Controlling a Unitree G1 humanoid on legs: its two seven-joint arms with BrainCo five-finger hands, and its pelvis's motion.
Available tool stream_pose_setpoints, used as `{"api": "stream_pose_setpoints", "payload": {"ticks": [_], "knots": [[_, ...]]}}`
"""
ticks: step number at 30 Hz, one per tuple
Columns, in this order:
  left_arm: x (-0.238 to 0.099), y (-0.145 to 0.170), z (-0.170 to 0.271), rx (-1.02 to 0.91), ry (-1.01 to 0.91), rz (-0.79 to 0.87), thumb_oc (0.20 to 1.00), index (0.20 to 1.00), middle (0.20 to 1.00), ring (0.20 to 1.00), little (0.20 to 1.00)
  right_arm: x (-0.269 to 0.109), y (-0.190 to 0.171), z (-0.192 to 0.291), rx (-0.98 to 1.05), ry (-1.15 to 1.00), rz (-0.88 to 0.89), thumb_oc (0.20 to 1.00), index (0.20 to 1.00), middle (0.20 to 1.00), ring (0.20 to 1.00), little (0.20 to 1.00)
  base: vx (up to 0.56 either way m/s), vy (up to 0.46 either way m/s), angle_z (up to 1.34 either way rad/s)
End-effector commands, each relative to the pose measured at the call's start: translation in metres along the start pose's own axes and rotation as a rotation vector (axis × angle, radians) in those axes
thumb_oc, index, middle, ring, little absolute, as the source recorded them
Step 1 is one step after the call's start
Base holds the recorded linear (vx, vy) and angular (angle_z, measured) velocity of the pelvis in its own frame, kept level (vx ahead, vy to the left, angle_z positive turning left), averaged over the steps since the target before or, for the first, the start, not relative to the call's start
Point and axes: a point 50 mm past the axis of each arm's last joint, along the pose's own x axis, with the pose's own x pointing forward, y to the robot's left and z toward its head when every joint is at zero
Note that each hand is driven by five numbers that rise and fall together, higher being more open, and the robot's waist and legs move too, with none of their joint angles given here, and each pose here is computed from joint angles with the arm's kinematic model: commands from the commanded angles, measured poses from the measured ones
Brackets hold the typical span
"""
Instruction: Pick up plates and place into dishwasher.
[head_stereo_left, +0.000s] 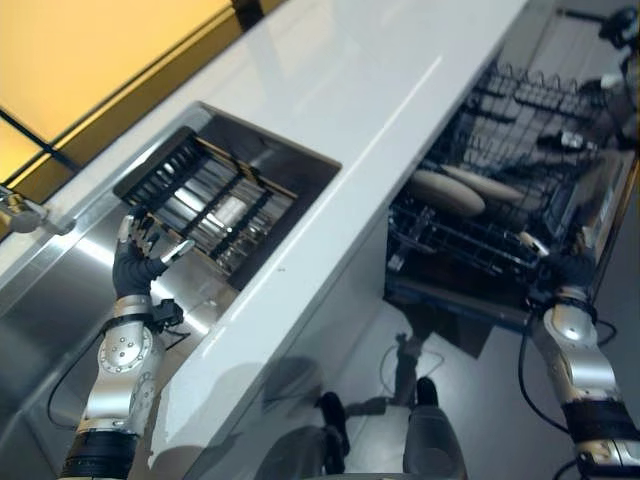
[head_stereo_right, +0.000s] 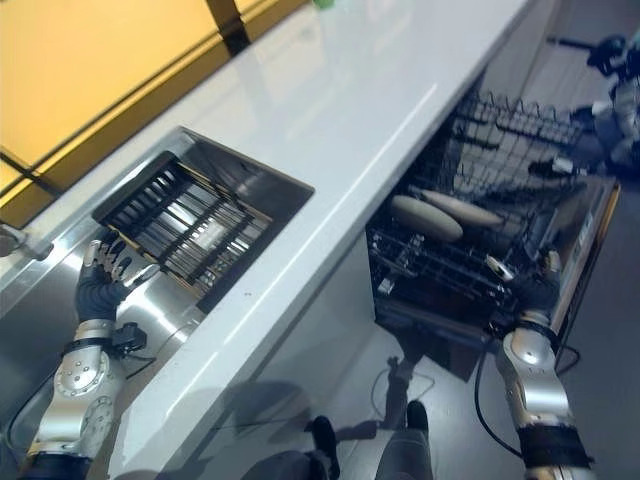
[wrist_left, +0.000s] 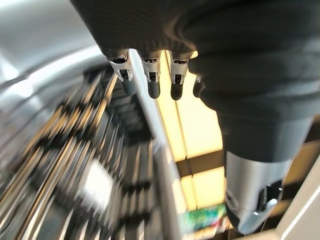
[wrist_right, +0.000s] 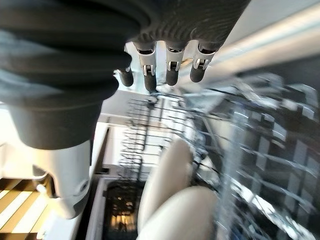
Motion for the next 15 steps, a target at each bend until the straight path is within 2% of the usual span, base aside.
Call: {"api": "stream_pose_setpoints", "payload": {"ticks": [1, 8, 15], "knots": [[0.022, -0.002, 0.042, 0.028, -0.204, 0.012, 1.0, 1.0, 1.0, 1.0, 1.0, 0.014, 0.026, 0.045, 0.144, -0.169, 0.055, 1.0, 1.0, 1.0, 1.0, 1.0, -0.18, -0.142, -0.02], [0.047, -0.02, 0.058, 0.001, -0.252, -0.013, 1.0, 1.0, 1.0, 1.0, 1.0, 0.033, 0.045, 0.094, 0.216, -0.291, -0.02, 1.0, 1.0, 1.0, 1.0, 1.0, -0.17, -0.043, -0.03], [0.038, -0.024, 0.053, -0.043, -0.252, -0.004, 1.0, 1.0, 1.0, 1.0, 1.0, 0.035, 0.035, 0.107, 0.167, -0.351, -0.193, 1.0, 1.0, 1.0, 1.0, 1.0, -0.03, 0.044, -0.02]]}}
